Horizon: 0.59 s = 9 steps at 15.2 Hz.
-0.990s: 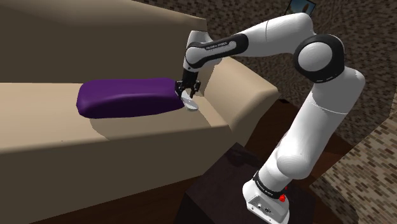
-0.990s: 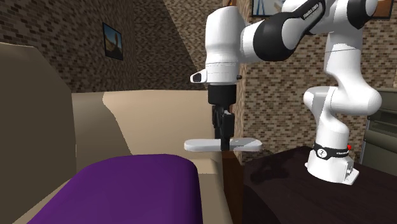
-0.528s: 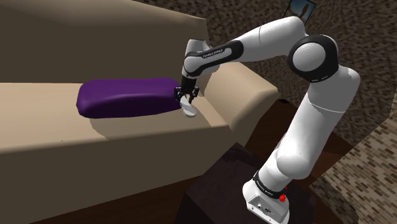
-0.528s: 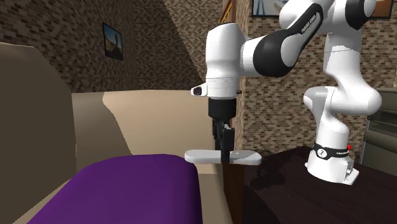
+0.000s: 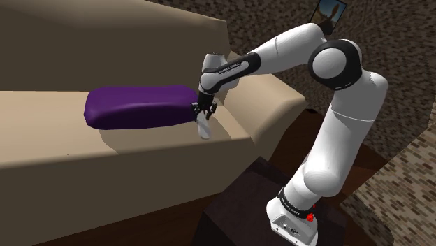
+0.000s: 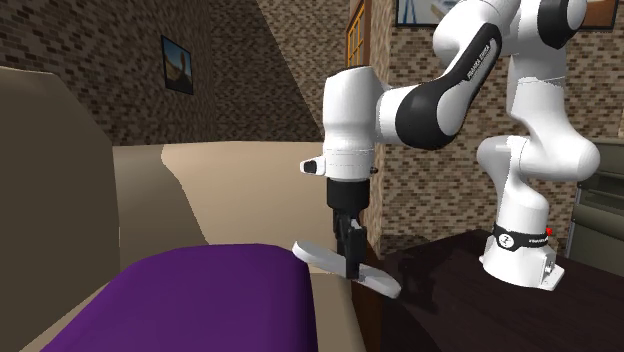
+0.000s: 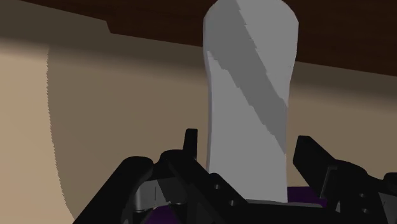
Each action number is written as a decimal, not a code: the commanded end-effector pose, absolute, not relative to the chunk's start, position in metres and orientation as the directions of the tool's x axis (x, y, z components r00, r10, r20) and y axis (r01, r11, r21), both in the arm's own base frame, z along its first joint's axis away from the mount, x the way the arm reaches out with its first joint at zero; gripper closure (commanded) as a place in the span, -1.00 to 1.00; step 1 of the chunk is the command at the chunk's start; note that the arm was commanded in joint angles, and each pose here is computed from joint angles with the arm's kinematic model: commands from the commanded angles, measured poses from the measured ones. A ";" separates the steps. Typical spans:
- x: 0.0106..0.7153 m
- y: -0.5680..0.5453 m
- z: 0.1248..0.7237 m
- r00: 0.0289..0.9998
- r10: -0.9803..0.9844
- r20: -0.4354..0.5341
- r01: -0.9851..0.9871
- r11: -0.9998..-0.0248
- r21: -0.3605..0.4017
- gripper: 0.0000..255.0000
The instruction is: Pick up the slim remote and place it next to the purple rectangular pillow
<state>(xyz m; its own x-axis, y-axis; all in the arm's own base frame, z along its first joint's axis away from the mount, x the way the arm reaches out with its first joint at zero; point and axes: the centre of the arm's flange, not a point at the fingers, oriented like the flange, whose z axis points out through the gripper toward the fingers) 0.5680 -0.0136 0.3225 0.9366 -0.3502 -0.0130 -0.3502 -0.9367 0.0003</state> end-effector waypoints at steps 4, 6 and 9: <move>0.569 -0.012 0.295 0.937 -0.350 -0.015 -0.350 -0.937 0.001 1.00; 0.569 -0.012 0.285 0.937 -0.350 -0.015 -0.350 -0.937 0.001 1.00; 0.569 -0.012 0.269 0.937 -0.350 -0.015 -0.350 -0.937 0.001 1.00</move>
<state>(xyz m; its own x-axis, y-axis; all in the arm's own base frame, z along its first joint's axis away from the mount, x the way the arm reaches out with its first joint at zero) 0.5702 -0.0112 0.2771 0.9369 -0.3495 -0.0122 -0.3495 -0.9369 -0.0006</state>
